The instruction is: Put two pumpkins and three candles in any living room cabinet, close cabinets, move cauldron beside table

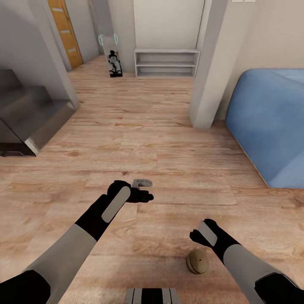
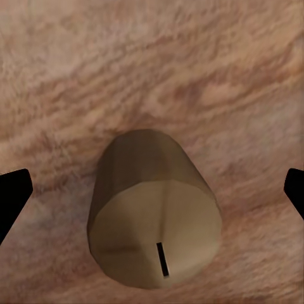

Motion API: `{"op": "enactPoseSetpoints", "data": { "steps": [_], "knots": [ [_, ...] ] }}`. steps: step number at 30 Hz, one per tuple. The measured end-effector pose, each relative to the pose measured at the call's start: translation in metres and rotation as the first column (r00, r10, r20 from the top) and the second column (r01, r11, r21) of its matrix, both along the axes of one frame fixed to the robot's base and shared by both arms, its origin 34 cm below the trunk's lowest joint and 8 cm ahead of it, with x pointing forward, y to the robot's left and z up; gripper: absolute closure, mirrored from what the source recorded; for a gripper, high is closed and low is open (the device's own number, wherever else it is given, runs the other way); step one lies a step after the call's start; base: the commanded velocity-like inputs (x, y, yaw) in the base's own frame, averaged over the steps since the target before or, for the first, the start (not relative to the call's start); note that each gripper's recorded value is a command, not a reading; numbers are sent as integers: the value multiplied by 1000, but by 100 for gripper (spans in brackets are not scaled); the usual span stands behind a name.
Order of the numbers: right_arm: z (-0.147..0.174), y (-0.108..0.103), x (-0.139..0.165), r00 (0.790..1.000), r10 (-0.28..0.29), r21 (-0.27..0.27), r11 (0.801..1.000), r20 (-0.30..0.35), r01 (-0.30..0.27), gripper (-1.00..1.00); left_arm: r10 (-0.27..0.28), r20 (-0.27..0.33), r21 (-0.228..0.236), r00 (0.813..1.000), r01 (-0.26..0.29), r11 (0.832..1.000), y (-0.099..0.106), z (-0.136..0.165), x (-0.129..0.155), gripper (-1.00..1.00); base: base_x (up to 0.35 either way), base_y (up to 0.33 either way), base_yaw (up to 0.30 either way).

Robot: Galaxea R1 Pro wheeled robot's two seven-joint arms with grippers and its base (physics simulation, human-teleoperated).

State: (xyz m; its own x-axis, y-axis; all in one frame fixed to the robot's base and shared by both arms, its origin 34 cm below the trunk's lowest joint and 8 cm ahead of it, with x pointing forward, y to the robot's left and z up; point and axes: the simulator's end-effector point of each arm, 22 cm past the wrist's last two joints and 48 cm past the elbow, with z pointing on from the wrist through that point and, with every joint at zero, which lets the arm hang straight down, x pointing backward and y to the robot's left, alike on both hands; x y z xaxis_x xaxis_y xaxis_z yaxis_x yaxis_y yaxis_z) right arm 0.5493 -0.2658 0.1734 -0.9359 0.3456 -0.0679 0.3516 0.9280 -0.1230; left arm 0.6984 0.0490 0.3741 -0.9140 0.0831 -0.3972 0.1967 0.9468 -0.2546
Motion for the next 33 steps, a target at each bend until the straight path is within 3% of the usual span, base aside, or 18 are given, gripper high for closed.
{"op": "enactPoseSetpoints", "data": {
  "steps": [8,14,18,25,33],
  "knots": [
    [-10,0,-6,1000,1,0,1000,-19,-1,-100,0,-19,-2,1000,0,1000,0,-13,-2,-100,0,0,0],
    [-10,-1,3,1000,-13,-7,1000,27,13,-100,0,-19,-2,1000,0,1000,0,-13,-2,-100,0,0,0],
    [-12,4,11,998,14,15,1000,64,-15,-100,0,-23,-2,1000,0,1000,0,-15,-3,-100,0,0,0],
    [-27,5,6,998,39,20,999,58,-40,-100,0,-52,-2,999,0,1000,0,-33,-7,-100,0,0,0],
    [-27,5,6,997,41,20,999,59,-42,-100,-1,-52,-4,999,1,1000,-1,-33,-7,-100,0,0,0]
  ]
}}
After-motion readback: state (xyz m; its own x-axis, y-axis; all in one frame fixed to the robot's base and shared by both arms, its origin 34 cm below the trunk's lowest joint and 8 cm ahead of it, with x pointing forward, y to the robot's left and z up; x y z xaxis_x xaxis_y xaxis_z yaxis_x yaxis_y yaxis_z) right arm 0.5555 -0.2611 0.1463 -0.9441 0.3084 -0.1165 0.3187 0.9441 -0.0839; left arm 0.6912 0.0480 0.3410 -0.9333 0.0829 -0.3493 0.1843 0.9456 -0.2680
